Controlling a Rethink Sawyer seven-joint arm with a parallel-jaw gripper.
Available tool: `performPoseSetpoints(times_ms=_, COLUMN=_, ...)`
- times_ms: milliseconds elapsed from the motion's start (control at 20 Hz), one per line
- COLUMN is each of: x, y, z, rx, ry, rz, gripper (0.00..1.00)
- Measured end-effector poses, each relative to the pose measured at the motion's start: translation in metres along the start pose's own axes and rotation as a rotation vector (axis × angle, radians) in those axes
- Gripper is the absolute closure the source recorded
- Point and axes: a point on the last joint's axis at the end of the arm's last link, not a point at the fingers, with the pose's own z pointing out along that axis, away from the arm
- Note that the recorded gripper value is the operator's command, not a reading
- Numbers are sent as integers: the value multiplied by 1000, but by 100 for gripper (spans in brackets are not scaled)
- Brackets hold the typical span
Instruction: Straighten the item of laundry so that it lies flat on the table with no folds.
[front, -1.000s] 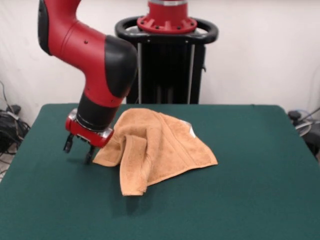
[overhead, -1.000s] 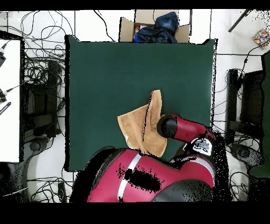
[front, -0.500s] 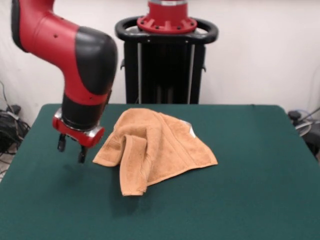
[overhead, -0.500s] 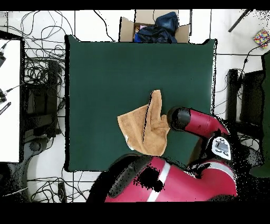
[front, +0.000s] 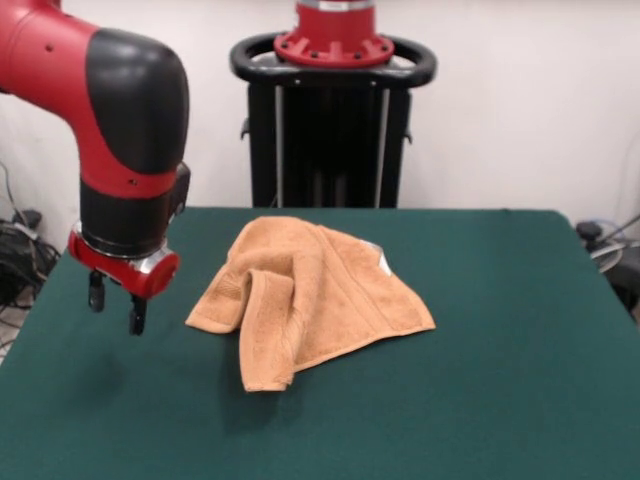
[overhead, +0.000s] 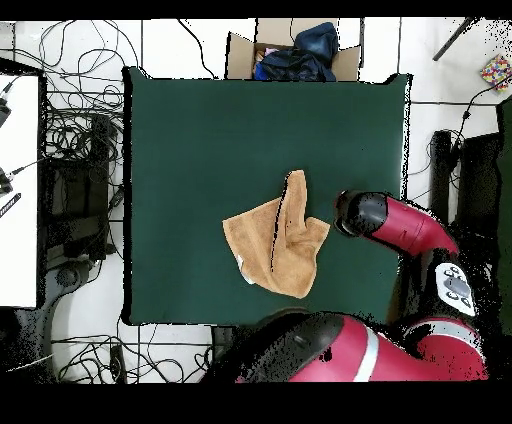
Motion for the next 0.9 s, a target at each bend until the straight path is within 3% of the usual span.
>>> performPoseSetpoints(times_ms=500, x=-4, y=17, z=-1, rx=-85, ry=45, rz=10, gripper=0)
performPoseSetpoints(times_ms=900, x=14, y=27, z=17, rx=-83, ry=65, rz=-73, gripper=0)
